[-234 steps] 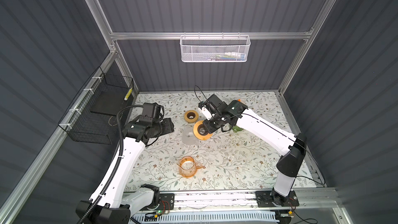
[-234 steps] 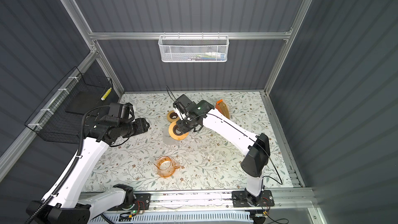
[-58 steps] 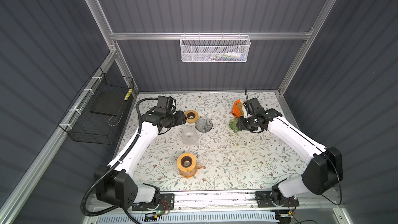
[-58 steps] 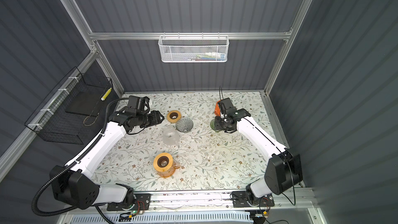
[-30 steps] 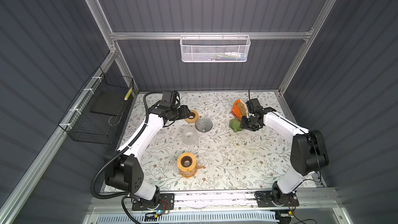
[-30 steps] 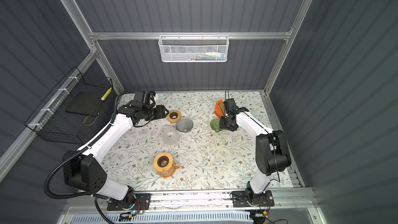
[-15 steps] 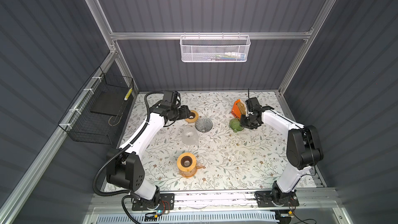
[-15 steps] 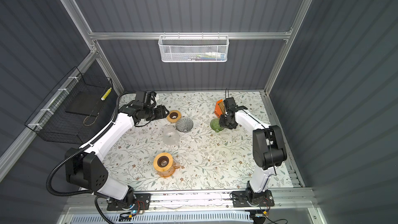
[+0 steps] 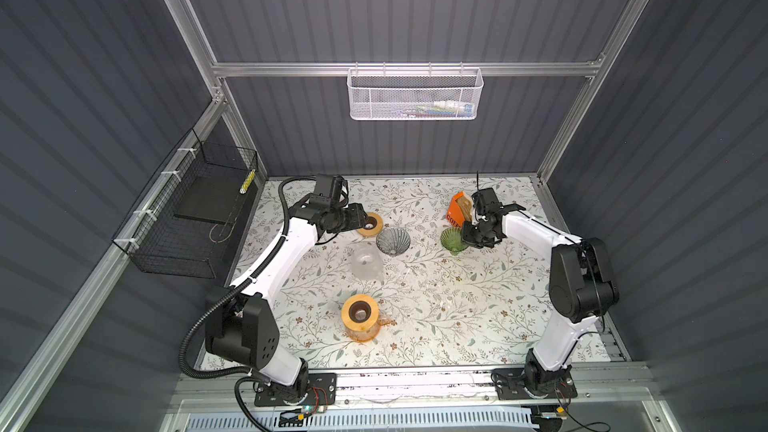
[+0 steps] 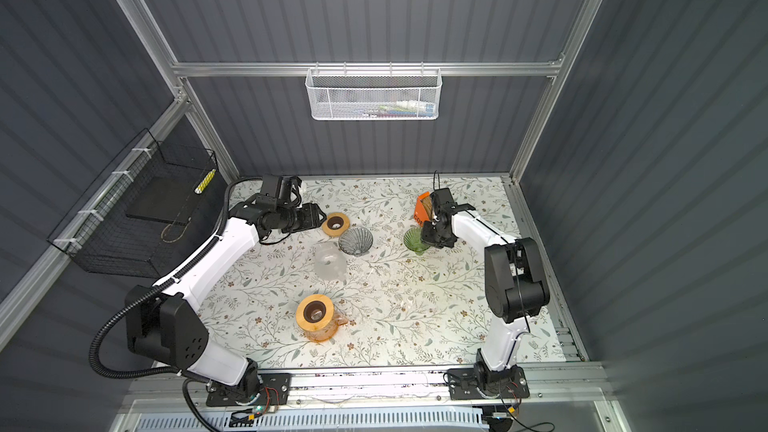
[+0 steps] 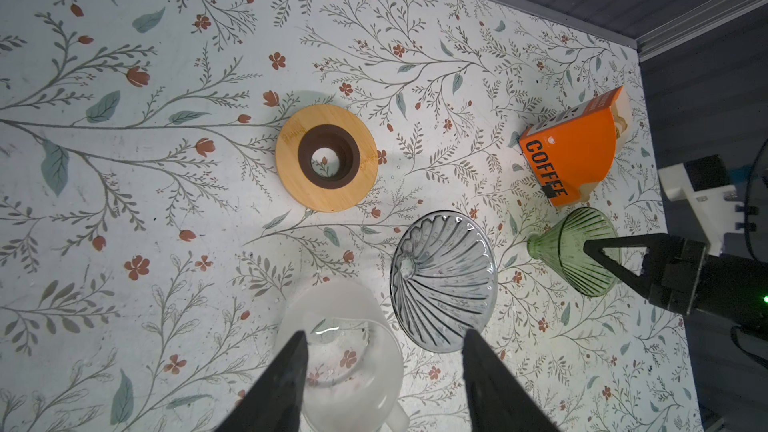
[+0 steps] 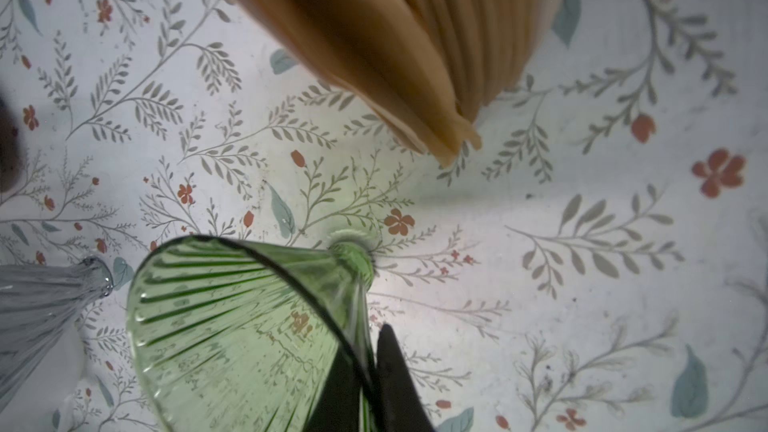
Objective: Place the coffee filter in the dripper
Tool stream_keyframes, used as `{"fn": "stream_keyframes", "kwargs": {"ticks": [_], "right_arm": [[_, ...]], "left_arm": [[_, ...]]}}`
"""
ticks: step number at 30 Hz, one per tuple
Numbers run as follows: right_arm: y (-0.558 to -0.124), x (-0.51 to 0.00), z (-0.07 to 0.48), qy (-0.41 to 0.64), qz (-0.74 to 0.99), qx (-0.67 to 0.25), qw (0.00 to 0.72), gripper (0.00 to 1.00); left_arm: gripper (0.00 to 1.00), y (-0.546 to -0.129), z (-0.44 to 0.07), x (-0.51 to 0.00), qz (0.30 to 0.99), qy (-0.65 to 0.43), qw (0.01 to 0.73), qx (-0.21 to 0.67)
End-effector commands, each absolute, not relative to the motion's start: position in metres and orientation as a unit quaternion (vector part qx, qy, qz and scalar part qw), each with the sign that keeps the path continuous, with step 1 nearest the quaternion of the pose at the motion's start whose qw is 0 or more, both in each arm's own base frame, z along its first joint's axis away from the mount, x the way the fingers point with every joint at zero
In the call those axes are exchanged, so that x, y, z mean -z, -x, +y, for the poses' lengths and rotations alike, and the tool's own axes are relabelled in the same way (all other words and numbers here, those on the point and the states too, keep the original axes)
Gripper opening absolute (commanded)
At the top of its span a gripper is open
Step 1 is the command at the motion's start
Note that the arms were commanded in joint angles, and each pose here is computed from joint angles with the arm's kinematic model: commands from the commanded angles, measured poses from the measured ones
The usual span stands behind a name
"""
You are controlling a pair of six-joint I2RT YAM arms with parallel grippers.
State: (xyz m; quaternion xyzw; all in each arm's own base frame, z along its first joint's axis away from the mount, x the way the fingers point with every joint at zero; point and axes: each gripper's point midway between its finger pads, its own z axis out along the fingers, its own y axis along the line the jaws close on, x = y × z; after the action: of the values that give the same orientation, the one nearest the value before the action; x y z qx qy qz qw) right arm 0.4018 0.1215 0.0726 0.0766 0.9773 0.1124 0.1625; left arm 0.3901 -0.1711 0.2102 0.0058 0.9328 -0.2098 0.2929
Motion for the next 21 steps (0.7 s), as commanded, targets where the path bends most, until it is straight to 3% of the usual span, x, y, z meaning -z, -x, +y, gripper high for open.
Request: {"fn": "stream_keyframes", "kwargs": {"ticks": [1,13,21], "right_arm": [[-0.403,-0.073,0.119,-0.079,0.978,-0.109,0.162,0.0],[-0.39,-0.111,0.122,-0.073,0.972,-0.125,0.186,0.0],[-0.367,-0.15,0.155,-0.017,0.967,-0.153,0.201,0.0]], "left_arm": [[0.6,-0.39,-0.172,-0.226,0.927,-0.008,0.309,0.212],[0.58,-0.353,-0.142,-0.23,0.939,0.021,0.3,0.168],[0.58,-0.31,-0.112,-0.237,0.945,0.066,0.291,0.134]]}}
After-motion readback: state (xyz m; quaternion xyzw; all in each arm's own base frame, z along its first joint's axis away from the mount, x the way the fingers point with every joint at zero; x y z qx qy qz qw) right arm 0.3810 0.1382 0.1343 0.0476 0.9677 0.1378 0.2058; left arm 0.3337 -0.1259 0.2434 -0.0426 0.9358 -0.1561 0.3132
